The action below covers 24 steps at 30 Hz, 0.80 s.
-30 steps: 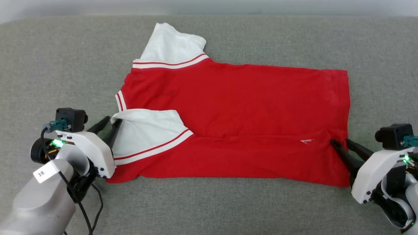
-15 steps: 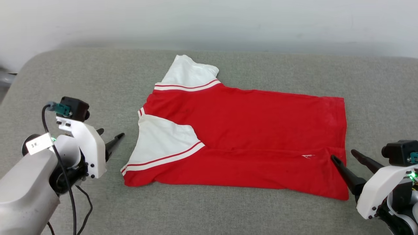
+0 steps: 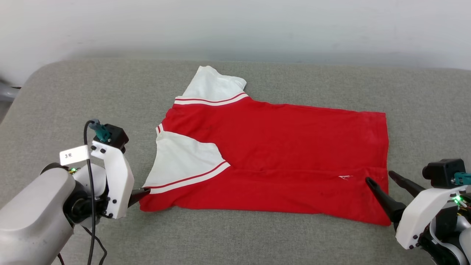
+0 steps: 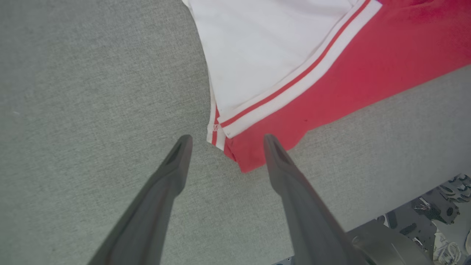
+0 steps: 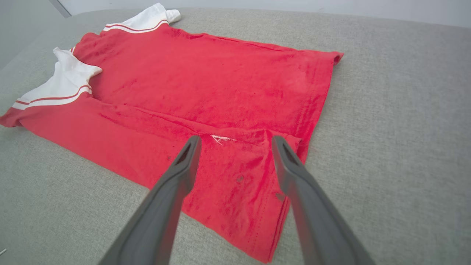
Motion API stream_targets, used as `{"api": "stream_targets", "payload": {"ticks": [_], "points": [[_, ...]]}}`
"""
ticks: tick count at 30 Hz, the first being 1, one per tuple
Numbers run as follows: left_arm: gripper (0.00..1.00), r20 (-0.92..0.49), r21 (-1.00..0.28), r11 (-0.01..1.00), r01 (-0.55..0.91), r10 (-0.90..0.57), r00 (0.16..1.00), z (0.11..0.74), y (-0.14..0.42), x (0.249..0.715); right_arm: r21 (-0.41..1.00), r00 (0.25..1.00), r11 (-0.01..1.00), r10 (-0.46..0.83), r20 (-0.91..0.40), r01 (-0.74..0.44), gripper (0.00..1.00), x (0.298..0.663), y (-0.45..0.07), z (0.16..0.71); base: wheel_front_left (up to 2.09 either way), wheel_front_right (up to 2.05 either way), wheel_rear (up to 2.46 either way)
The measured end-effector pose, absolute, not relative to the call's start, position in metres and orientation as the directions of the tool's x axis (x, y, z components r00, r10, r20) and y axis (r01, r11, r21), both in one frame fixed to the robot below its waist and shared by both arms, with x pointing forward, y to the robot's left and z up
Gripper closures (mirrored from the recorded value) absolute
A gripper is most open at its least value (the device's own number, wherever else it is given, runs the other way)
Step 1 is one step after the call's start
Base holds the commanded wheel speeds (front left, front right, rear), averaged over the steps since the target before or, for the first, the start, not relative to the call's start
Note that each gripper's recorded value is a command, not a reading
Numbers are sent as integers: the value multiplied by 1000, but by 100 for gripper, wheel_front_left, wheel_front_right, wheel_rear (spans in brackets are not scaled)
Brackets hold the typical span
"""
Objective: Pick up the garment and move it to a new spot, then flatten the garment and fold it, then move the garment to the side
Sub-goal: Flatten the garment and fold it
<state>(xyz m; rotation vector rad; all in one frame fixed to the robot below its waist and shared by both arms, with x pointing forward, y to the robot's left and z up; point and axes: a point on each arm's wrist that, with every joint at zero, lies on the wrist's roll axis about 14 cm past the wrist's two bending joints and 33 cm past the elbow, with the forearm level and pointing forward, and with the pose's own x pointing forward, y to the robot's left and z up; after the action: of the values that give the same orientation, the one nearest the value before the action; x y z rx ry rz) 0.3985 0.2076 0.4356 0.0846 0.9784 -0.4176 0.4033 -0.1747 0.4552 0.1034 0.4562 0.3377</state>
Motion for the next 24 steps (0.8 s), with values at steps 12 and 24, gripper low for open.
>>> {"api": "stream_targets", "payload": {"ticks": [12,24], "points": [[0,-904,-138,920,366,-268,333,380,202,390,177,839,948,317,-443,-265,0,406,-184,444,0,0,0],[100,-874,-170,914,368,-312,371,382,190,394,93,836,956,290,-466,-280,0,409,-204,461,0,0,0]]}}
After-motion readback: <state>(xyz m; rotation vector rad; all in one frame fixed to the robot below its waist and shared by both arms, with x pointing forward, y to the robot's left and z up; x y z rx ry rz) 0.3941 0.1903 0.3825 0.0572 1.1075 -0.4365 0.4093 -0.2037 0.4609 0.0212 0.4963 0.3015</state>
